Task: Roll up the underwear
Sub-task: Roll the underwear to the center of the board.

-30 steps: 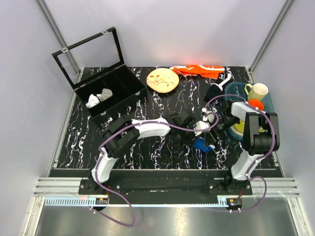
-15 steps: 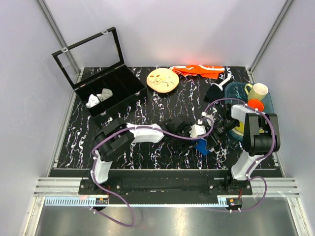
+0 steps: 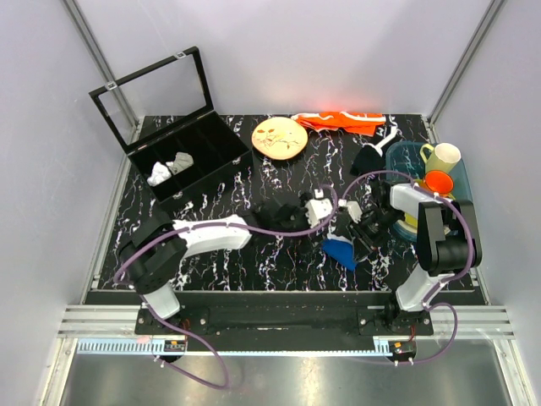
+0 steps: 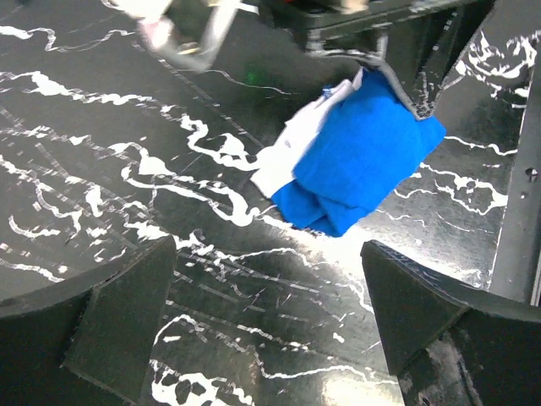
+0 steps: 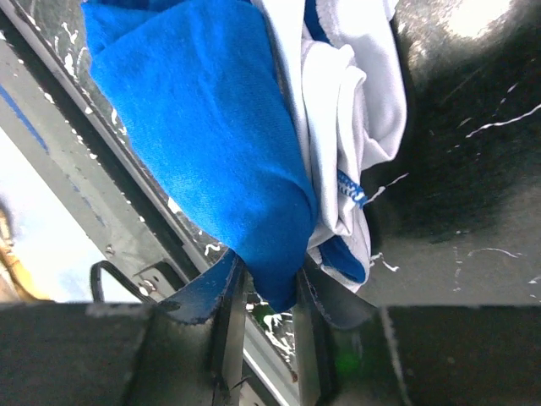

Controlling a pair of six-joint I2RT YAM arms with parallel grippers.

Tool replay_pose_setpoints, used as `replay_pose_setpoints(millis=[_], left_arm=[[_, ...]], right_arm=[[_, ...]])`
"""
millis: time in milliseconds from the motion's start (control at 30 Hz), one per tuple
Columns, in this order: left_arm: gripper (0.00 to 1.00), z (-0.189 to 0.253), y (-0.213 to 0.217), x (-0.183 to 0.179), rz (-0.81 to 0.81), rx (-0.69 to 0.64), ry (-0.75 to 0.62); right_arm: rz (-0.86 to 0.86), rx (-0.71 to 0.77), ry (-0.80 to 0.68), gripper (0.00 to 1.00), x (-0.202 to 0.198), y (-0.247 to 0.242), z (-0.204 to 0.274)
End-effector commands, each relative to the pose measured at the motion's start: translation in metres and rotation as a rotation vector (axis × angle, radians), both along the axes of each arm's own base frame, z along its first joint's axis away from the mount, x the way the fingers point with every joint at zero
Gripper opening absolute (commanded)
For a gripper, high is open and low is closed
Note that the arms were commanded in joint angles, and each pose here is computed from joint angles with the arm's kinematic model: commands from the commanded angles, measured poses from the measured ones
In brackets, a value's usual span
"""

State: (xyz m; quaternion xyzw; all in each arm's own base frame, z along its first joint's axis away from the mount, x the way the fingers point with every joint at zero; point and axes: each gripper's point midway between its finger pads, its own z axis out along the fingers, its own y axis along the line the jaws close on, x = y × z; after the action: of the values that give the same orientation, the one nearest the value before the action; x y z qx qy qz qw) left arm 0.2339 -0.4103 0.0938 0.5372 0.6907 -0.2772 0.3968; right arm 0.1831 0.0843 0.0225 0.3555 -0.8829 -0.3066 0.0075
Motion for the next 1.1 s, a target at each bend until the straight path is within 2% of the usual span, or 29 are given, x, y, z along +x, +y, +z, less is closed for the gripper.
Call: replay_pose_setpoints(millis=[0,100,233,367,500,567,700,800,1067], left_arm=[[0.99,0.040,0.012,0.014,0.037,-0.207,0.056],[0.99,0.039,0.024,0.012,-0.007,-0.227,0.117],[0.99,0.029,0.034,-0.002,-0.070,-0.184,0.125],[0.99,0.013,0.040,-0.019,-0.120,-0.147,0.189],[0.99,0.007,0.041,-0.038,-0.154,-0.182,0.200],[0.99,0.008,0.039,-0.043,-0.161,-0.217,0.164],[0.99,0.014,0.031,-0.041,-0.123,-0.269,0.078],[0.99,0.016,0.031,-0.034,-0.069,-0.328,0.066],[0.99,0.003,0.023,-0.013,0.077,-0.493,0.193]], right_arm=[[0.079,-0.062,-0.159,0.30,0.022,-0.011,0.001],[0.168,-0.044,-0.222,0.31,0.027,-0.011,0.007],[0.289,-0.040,-0.310,0.33,0.038,-0.006,0.012],[0.434,-0.011,-0.417,0.33,0.051,0.009,0.019],[0.541,0.024,-0.450,0.33,0.049,0.027,0.024],[0.590,0.037,-0.466,0.33,0.045,0.032,0.022],[0.654,0.058,-0.532,0.33,0.045,0.043,0.019],[0.660,0.058,-0.544,0.33,0.048,0.049,0.017],[0.657,0.056,-0.547,0.33,0.056,0.057,0.010]])
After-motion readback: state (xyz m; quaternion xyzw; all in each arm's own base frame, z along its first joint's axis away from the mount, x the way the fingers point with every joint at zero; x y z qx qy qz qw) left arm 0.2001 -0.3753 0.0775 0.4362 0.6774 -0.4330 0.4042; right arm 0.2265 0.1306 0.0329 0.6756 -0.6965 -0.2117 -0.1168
